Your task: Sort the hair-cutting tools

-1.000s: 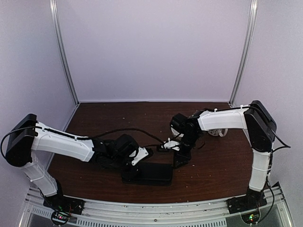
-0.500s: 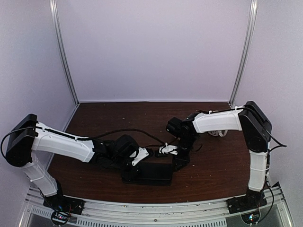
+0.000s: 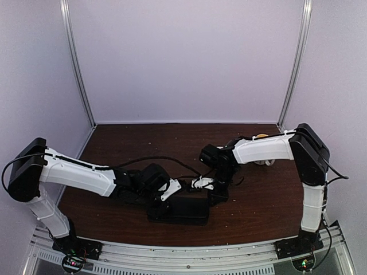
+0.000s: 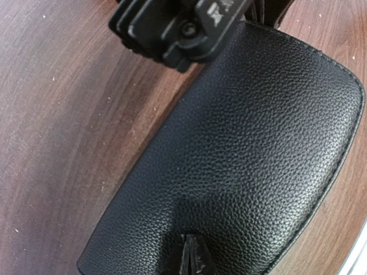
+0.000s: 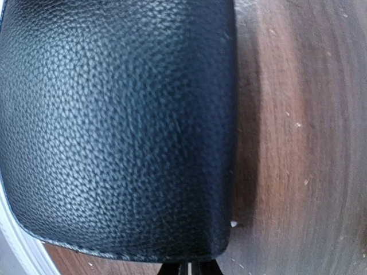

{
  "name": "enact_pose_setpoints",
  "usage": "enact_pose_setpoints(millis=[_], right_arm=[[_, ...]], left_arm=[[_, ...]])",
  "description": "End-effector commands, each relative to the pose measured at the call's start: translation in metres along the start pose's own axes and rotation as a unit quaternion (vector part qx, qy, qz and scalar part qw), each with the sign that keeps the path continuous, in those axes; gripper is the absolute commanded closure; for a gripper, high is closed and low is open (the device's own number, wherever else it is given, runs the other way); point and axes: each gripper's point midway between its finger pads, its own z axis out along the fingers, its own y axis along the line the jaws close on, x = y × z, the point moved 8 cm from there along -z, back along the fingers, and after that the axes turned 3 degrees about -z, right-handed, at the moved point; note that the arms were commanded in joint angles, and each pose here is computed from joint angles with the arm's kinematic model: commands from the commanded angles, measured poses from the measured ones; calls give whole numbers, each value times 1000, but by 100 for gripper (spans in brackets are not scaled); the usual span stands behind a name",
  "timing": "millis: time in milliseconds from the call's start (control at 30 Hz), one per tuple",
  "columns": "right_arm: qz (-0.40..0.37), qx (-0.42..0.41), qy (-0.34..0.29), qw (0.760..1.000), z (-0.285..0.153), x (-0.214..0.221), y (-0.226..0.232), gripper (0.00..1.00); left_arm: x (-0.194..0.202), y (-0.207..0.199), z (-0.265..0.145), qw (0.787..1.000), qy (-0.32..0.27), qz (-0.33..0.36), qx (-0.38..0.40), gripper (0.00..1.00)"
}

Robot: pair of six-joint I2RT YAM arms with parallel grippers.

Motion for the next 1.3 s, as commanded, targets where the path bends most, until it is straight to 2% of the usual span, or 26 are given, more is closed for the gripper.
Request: enact_pose_setpoints(millis=[0, 133, 233, 400, 633, 933, 1167, 1267], right_arm=[[-20, 45, 2, 999, -14, 7, 6, 99], [-45, 53, 14, 997, -24, 16, 13, 99], [-61, 54, 18, 997, -29, 17, 16, 99], [-81, 51, 17, 995, -32, 15, 16, 100], [-82, 46, 20, 995, -26, 12, 12, 100], [-80, 44, 10, 996, -23, 9, 10, 100], [-80, 40, 7, 996, -23, 7, 11, 100], [-80, 39, 7, 996, -24, 7, 11, 99]], left_arm=[[40, -3, 21, 993, 103, 39, -40, 88], [17, -20, 4, 985, 64, 115, -114, 62], [-7, -52, -11, 972, 0, 199, -124, 57], [-43, -79, -18, 965, -45, 231, -115, 58], [-61, -108, -25, 961, -85, 258, -58, 55], [-64, -135, -13, 959, -69, 275, 24, 55], [-65, -126, 6, 964, -37, 261, -48, 58], [-62, -124, 15, 963, -17, 260, -67, 67]])
